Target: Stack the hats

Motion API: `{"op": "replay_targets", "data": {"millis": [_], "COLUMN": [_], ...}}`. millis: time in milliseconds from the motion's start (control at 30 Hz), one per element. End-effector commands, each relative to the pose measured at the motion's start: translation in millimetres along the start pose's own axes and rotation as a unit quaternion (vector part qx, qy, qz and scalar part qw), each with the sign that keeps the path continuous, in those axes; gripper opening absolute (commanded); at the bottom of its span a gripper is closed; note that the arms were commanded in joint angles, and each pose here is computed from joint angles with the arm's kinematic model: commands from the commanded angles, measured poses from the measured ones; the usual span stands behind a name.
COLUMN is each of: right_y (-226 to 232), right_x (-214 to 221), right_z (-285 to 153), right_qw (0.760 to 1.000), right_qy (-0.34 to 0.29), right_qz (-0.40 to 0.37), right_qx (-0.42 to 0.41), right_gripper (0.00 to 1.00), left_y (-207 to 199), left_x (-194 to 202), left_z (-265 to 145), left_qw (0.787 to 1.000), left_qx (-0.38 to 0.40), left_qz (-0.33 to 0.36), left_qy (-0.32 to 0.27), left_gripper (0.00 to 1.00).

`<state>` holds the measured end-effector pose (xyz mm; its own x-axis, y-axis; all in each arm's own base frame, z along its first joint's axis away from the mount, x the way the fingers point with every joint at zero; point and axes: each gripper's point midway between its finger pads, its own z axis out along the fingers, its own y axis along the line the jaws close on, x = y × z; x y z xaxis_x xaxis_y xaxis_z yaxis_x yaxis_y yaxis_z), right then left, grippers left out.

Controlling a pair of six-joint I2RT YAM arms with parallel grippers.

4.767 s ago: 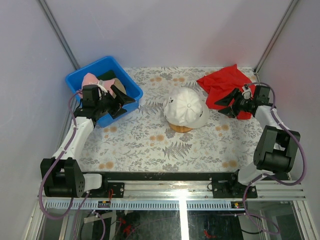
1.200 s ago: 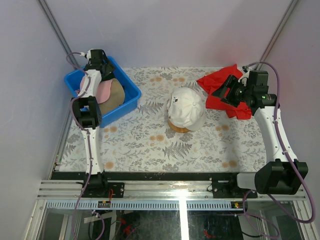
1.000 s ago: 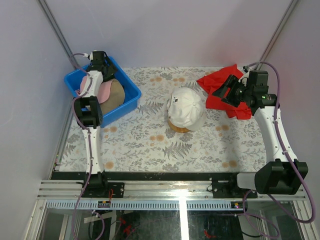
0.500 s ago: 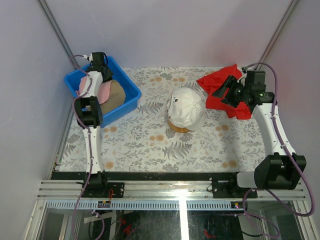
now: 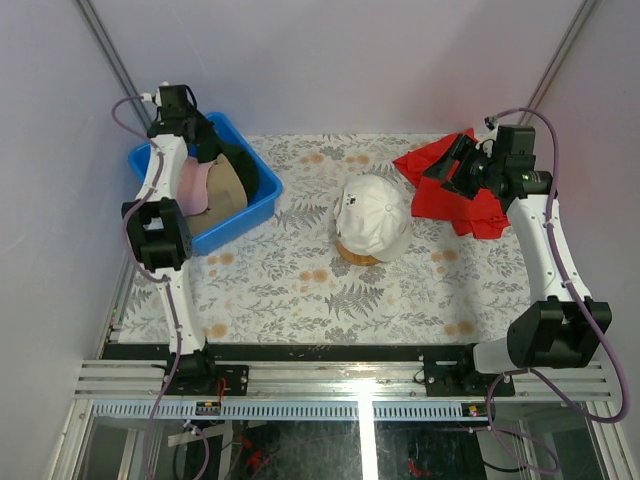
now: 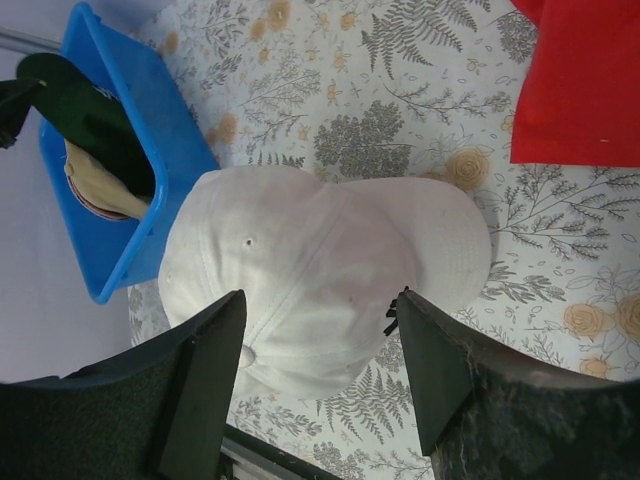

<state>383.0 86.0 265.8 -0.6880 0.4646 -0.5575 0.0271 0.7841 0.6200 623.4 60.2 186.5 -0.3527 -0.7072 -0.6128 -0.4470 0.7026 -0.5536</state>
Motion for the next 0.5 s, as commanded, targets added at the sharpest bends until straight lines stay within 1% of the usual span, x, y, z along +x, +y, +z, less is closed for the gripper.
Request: {"op": "replay_targets", "data": {"millis": [0, 100, 200, 333, 467], "right_y": [24.9, 30.6, 36.0, 47.7, 70.0], "right_x": [-9.9, -10.7, -10.1, -8.9, -12.9], "right_z": [-9.8, -12.7, -15.5, -22.6, -37.2], "right_qw": [0.998, 0.997, 0.996, 0.994, 0.985], "right_qy": [-0.016, -0.018, -0.020, -0.023, -0.045], "right_qz": [-0.025, -0.030, -0.032, -0.037, -0.056], "right_qx": [-0.049, -0.061, -0.075, -0.104, -0.155], "right_gripper": [0.69, 0.69, 0.69, 0.69, 0.69], "left_y": [-53.9, -62.5, -73.4, -102.0, -132.2], "left_x": [-60.5, -71.3, -76.7, -81.3, -76.3], "left_z": [-65.7, -90.8, -111.3, -145.8, -179.8], "left_qw": [0.993, 0.991, 0.988, 0.981, 0.963], "left_qx": [0.072, 0.082, 0.102, 0.162, 0.244], "left_qz": [0.003, 0.005, -0.006, -0.028, -0.069], "left_qy": [-0.090, -0.109, -0.115, -0.108, -0.086], "left_gripper": [0.00, 0.00, 0.00, 0.00, 0.00]}}
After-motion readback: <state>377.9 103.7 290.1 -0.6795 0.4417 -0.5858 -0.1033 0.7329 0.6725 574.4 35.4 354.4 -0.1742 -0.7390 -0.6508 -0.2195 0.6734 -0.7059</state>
